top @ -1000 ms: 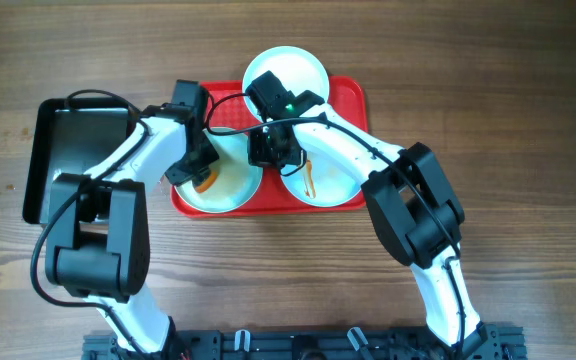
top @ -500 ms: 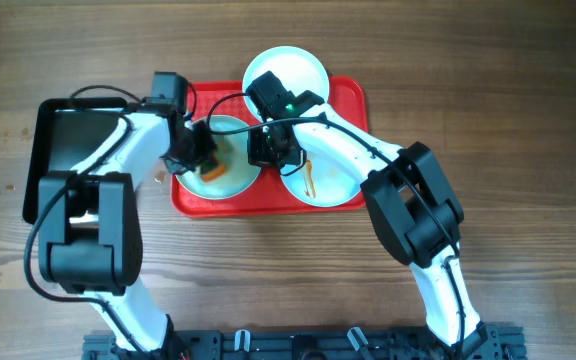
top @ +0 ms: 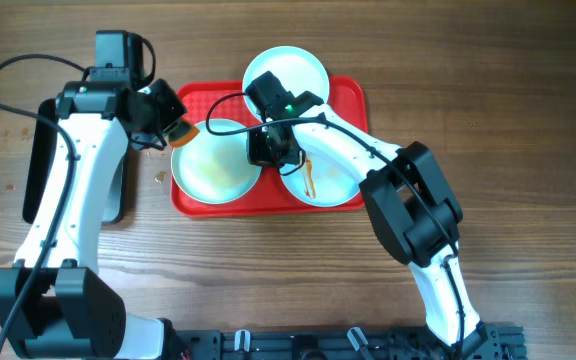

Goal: Clean dirty plates on tray and stack at the side
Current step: 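Lift the sponge away from the plate with the left gripper, then carry the cleaned plate with the right gripper to the table's right side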

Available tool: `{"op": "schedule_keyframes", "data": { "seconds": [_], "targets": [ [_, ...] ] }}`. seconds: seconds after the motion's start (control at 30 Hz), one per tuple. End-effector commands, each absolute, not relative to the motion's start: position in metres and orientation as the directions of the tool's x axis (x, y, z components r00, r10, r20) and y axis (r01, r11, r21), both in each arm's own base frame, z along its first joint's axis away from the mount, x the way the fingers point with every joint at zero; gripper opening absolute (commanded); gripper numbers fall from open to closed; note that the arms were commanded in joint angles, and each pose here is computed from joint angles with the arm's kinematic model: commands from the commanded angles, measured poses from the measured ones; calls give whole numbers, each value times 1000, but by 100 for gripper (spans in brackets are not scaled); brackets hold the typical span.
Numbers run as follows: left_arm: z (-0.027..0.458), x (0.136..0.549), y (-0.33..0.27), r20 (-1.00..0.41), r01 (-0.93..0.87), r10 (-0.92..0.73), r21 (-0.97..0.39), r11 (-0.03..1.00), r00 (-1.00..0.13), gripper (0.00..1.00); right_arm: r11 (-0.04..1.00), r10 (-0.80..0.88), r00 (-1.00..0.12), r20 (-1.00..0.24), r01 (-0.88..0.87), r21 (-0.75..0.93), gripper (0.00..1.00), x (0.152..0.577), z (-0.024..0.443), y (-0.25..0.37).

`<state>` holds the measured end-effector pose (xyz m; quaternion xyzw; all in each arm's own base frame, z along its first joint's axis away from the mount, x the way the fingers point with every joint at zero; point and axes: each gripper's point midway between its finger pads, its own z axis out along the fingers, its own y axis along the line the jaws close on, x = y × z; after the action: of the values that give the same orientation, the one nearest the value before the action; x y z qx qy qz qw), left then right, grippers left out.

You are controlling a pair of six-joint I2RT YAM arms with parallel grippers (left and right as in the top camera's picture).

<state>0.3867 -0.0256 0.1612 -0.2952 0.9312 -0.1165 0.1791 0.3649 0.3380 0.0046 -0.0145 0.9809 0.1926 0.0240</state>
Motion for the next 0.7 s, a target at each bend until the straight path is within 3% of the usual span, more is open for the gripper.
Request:
{"op": "schedule_keyframes", "data": {
  "seconds": [0.0,0.07,0.13,0.23,0.3,0.37,0.67],
  "targets": [
    [168,392,-7,-308,-527,-608,-309,792,-732,4,944,-27,-997,-66,-47,327,23,364,-12,336],
    [168,391,0,-308,-543,-622,-309,781,-720,4,953,-4,-997,-80,-28,302,23,365,-13,334],
    [168,392,5,-308,-552,-631,-309,774,-712,6,953,-6,-997,-78,-29,302,4,364,-13,334],
    [168,391,9,-322,-555,-626,-290,780,-711,10,942,-11,-998,-66,-32,335,5,363,-3,337],
    [168,392,10,-329,-546,-614,-284,789,-717,5,941,-43,-987,-155,-92,326,4,372,28,333],
    [168,393,12,-332,-548,-618,-287,786,-713,4,958,-35,-960,-278,-112,265,4,383,73,316],
    [171,398,12,-348,-542,-617,-297,786,-705,4,997,-69,-877,-476,-45,-61,4,402,119,250]
  ]
}}
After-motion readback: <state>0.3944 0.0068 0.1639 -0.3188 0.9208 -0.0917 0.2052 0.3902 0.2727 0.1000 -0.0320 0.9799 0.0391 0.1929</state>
